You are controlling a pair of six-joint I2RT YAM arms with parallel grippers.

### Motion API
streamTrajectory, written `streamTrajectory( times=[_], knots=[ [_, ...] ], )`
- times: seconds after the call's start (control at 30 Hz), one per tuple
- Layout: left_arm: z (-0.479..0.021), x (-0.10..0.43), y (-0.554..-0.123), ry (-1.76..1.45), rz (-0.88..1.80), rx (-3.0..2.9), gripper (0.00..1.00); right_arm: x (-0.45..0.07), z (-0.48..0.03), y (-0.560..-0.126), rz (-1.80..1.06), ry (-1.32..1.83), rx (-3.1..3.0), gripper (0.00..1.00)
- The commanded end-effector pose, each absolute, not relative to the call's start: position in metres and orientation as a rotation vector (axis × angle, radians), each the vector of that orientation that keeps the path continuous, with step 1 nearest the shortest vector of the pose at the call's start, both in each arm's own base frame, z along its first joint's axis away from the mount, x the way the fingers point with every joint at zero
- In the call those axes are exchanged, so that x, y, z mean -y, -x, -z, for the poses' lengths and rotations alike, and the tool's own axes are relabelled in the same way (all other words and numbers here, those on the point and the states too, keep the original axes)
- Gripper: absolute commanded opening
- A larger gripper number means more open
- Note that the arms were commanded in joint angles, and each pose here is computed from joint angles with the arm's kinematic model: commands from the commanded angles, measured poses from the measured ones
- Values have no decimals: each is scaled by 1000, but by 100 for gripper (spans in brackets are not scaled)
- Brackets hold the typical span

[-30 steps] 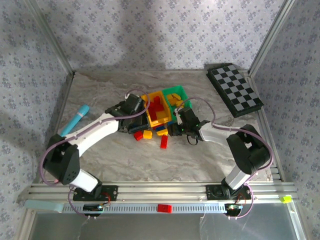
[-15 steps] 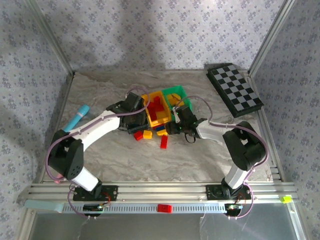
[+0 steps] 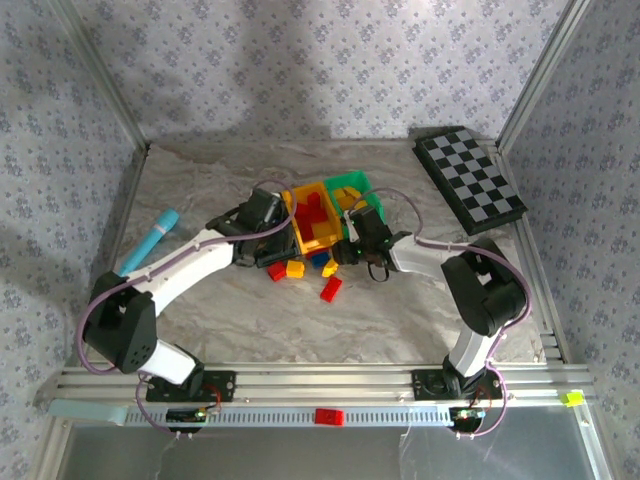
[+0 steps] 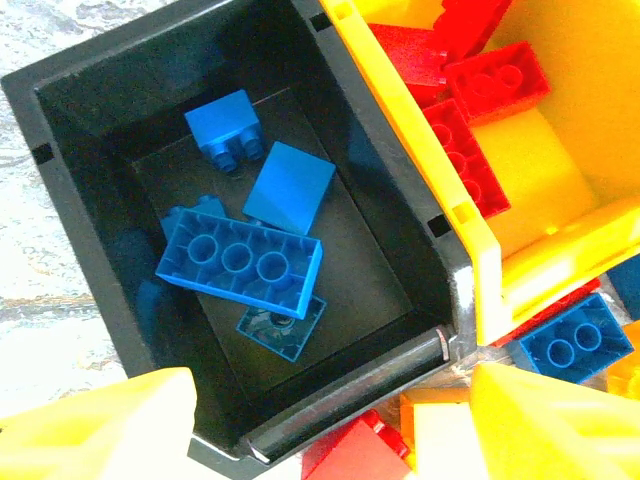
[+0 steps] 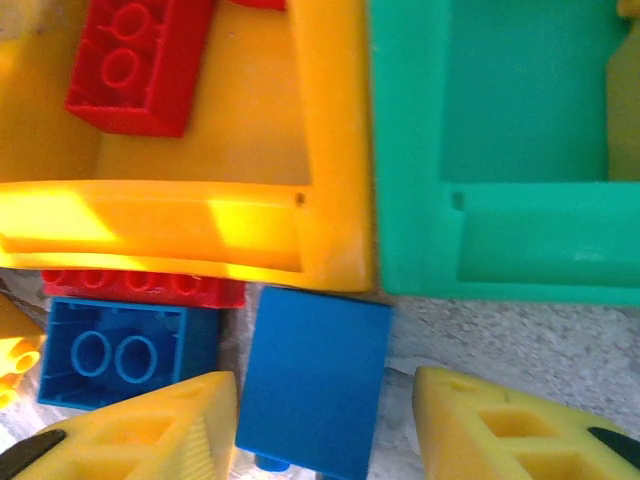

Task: Sort the legos into containers by color
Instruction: Pick up the lego from the center of the table.

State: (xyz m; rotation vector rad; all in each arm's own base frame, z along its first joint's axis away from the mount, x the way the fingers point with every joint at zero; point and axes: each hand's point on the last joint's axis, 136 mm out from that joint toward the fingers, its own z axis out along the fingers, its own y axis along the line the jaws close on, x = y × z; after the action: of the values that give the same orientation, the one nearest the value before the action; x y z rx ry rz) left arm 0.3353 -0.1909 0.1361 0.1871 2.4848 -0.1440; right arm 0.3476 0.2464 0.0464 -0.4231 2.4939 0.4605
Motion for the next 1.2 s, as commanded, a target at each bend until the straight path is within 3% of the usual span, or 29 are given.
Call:
streamTrajectory(
  times=[0.0, 0.33, 0.6, 0.83, 1.17],
  knots=[
    [-141, 200, -331, -197, 193, -2467, 72, -232, -36, -343, -423, 377, -2550, 51],
    [-143, 205, -326, -223, 173, -2457, 72, -237, -35, -341, -450, 393, -2560, 49],
    [-136, 222, -324, -246, 232, -2471, 72, -239, -39, -340, -455, 410, -2545, 34],
    [-133, 230, -321, -272, 247, -2480, 72, -235, -51, -337, -464, 414, -2491, 34],
    [-140, 204, -321, -148, 154, -2434, 72, -232, -79, -331, -480, 414, -2357, 35]
  ],
)
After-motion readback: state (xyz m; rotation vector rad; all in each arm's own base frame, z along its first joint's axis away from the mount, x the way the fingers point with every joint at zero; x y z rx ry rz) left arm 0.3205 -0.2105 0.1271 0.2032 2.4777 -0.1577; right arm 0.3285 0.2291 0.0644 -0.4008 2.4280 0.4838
